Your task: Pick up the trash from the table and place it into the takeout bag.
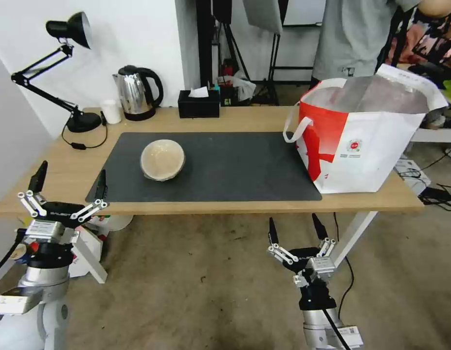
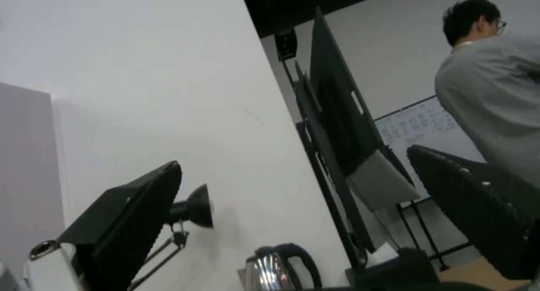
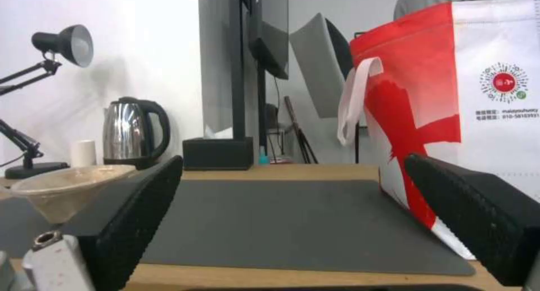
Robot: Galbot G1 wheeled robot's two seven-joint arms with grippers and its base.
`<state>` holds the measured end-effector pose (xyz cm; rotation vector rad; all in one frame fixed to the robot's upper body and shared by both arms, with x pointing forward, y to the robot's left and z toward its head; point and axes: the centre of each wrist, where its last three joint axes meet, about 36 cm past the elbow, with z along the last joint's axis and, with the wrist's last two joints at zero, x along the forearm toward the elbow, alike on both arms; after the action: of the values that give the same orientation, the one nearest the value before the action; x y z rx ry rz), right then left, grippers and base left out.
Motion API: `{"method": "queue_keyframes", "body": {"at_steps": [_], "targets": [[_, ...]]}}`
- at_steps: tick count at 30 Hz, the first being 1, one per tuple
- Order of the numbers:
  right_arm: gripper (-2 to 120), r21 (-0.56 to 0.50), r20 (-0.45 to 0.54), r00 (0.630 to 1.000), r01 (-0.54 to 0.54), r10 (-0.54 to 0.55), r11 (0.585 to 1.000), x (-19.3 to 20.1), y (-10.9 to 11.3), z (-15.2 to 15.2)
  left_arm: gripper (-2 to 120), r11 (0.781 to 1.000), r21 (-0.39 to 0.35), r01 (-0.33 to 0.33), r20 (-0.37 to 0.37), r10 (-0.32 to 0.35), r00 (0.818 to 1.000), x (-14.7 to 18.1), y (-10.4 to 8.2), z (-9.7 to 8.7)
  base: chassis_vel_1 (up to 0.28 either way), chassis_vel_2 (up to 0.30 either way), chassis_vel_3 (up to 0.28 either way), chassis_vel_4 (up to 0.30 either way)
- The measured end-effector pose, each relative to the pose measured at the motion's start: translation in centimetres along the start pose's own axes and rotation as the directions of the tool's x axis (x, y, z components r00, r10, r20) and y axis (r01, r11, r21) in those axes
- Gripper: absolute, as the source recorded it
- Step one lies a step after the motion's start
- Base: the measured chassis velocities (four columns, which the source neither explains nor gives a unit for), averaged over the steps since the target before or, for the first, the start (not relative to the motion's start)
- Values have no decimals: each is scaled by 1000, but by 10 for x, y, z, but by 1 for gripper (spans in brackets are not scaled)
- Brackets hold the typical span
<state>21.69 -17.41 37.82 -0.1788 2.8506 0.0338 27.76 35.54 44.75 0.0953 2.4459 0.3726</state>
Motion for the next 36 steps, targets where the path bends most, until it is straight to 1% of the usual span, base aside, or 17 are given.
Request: {"method": "queue_keyframes", "body": {"at_steps": [3, 5, 11, 15, 16, 20, 31, 34, 35, 36], "targets": [[100, 0, 0, 1000, 0, 0, 1000, 0, 0, 0, 100, 1000, -4, -6, 6, 6, 1000, -2, 0, -5, 0, 0, 0, 0], [100, 0, 0, 1000, 0, 0, 1000, 0, 0, 0, 100, 1000, -15, -26, 9, 26, 1000, -5, 3, -10, 0, 0, 0, 0], [100, 0, 0, 1000, 0, 0, 1000, 0, 0, 0, 100, 998, -33, -59, 5, 59, 998, -9, 10, -11, 0, 0, 0, 0], [100, 0, 0, 1000, 0, 0, 1000, 0, 0, 0, 100, 992, -55, -114, -5, 114, 993, -17, 21, -13, 0, 0, 0, 0], [100, 0, 0, 1000, 0, 0, 1000, 0, 0, 0, 100, 992, -55, -114, -5, 114, 993, -17, 21, -13, 0, 0, 0, 0], [100, 0, 0, 1000, 0, 0, 1000, 0, 0, 0, 100, 987, -52, -150, -15, 149, 989, -21, 31, -10, 0, 0, 0, 0], [100, 0, 0, 1000, 0, 0, 1000, 0, 0, 0, 100, 983, -12, -181, -24, 181, 983, -30, 36, -6, 0, 0, 0, 0], [100, 0, 0, 1000, 0, 0, 1000, 0, 0, 0, 100, 974, -22, -225, -34, 225, 974, -35, 44, -2, 0, 0, 0, 0], [100, 0, 0, 1000, 0, 0, 1000, 0, 0, 0, 100, 974, -22, -225, -34, 225, 974, -35, 44, -2, 0, 0, 0, 0], [100, 0, 0, 1000, 0, 0, 1000, 0, 0, 0, 100, 969, -35, -244, -39, 243, 969, -37, 49, -1, 0, 0, 0, 0]]}}
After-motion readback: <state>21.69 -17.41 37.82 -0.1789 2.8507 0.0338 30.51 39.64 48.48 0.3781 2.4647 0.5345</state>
